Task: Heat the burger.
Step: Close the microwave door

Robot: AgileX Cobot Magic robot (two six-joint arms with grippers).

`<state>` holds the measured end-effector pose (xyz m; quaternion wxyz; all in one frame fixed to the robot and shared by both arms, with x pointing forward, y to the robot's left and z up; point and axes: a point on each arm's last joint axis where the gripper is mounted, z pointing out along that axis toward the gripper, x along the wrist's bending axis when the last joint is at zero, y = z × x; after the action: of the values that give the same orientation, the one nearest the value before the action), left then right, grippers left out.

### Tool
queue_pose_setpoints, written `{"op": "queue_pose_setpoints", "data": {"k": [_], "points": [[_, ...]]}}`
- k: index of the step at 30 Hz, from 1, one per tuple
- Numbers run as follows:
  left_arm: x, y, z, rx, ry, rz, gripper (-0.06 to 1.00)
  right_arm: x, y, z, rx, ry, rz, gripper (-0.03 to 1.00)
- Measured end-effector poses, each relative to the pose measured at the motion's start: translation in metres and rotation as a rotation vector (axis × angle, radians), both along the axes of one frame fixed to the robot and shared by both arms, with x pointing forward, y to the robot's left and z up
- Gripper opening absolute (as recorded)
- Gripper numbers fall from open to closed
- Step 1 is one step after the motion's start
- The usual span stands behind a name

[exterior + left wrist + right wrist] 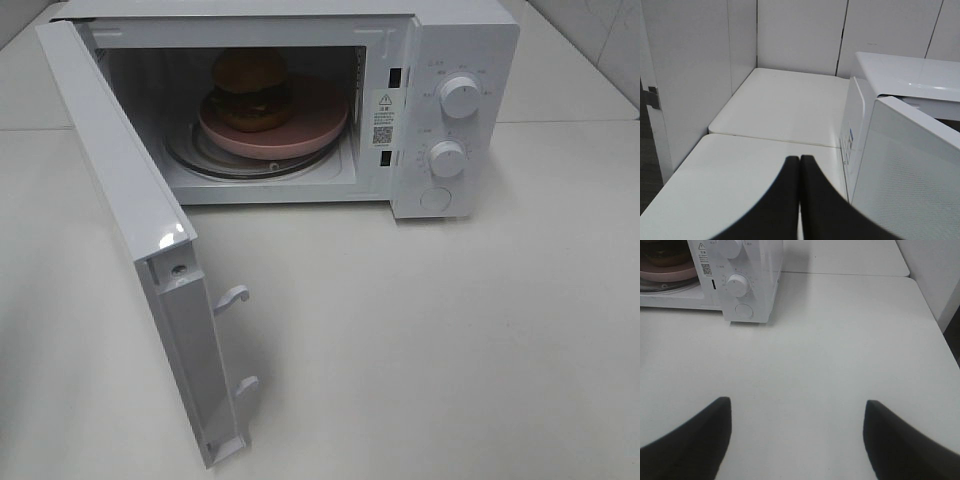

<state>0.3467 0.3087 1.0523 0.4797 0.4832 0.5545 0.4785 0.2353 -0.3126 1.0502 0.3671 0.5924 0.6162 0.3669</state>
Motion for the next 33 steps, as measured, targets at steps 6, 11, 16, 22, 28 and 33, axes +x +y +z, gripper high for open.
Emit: {"op": "queue_pose_setpoints", "data": {"k": [6,11,16,22,28,33], "points": [[0.01,0.005,-0.024,-0.025,-0.058,0.045,0.0,0.0,0.0,0.0,0.0,0.0,0.0,0.73],[0.019,0.006,-0.035,-0.045,-0.023,0.052,0.0,0.0,0.0,0.0,0.0,0.0,0.0,0.73],[0.042,0.004,-0.05,0.005,0.045,0.013,0.0,0.0,0.0,0.0,0.0,0.0,0.0,0.73],[0.056,0.0,-0.061,-0.008,0.067,-0.043,0.0,0.0,0.0,0.0,0.0,0.0,0.0,0.73],[0.071,-0.011,-0.071,0.042,0.053,-0.178,0.0,0.0,0.0,0.0,0.0,0.0,0.0,0.73],[0.082,-0.016,-0.082,0.012,0.04,-0.245,0.0,0.0,0.0,0.0,0.0,0.0,0.0,0.73]]}}
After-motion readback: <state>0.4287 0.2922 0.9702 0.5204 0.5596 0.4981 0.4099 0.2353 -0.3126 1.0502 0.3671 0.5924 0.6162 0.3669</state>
